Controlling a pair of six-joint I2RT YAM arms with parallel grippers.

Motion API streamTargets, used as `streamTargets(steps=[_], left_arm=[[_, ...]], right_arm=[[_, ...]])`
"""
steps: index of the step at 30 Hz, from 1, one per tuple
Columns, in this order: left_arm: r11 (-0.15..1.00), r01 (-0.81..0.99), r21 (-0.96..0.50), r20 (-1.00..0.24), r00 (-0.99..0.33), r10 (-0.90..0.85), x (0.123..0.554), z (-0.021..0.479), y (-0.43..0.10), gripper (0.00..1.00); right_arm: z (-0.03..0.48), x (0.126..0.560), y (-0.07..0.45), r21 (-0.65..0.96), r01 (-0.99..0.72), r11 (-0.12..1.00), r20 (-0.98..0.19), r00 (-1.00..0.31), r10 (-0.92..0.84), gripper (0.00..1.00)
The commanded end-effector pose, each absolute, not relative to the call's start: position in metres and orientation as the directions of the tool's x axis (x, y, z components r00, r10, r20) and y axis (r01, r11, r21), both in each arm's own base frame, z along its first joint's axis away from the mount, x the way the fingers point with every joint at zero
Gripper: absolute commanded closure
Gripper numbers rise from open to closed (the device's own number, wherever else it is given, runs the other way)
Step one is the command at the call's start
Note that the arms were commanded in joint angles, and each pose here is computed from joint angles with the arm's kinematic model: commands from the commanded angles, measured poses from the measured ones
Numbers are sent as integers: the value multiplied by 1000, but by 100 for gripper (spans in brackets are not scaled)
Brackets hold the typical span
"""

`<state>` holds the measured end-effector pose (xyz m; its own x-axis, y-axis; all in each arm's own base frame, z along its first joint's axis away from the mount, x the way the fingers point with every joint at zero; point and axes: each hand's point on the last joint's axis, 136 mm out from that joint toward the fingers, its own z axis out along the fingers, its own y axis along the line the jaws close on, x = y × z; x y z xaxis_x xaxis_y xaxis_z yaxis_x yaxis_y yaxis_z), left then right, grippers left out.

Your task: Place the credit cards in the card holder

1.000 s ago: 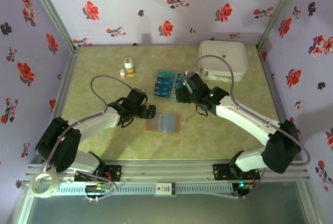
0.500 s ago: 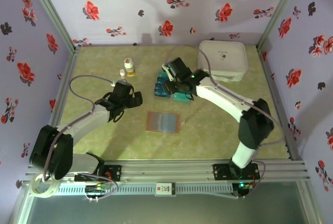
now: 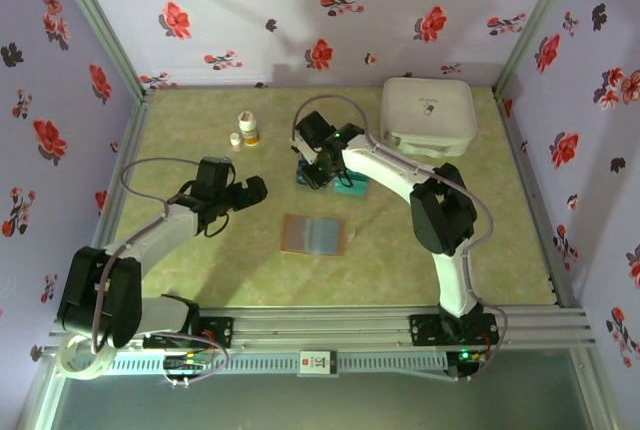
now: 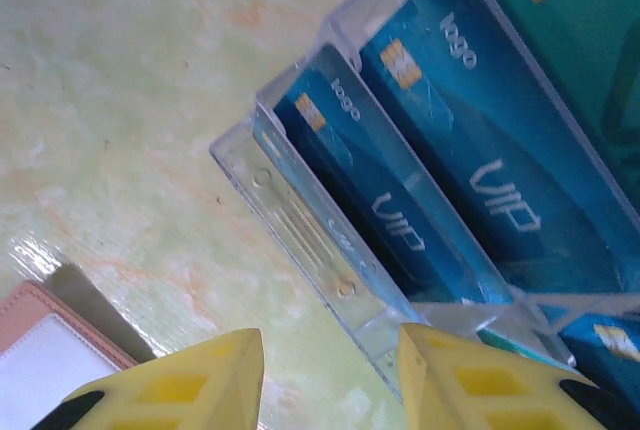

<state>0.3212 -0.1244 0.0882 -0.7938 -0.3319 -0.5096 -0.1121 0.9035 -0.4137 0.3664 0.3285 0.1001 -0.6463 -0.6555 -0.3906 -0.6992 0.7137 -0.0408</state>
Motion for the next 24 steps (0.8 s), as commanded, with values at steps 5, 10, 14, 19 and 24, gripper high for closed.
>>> streamTargets(steps=[5, 10, 14, 19, 24], left_arm=[[881, -93, -464, -514, -782, -353, 316, 100, -125, 0], [881, -96, -463, -516, -779, -357, 318, 101, -124, 0], [881, -102, -461, -510, -783, -357, 319, 99, -124, 0], [882, -104, -460, -506, -785, -357, 319, 97, -124, 0], [881, -106, -461, -505, -785, -359, 318, 97, -123, 0]], right_arm=[[92, 376, 334, -64, -716, 695, -367, -630, -684, 60], [87, 380, 331, -96, -718, 690, -358, -622, -697, 61], [82, 381, 331, -103, -722, 684, -347, -618, -705, 62], [78, 381, 332, -103, -726, 680, -339, -617, -711, 62], [71, 377, 333, -99, -735, 670, -320, -614, -721, 64]])
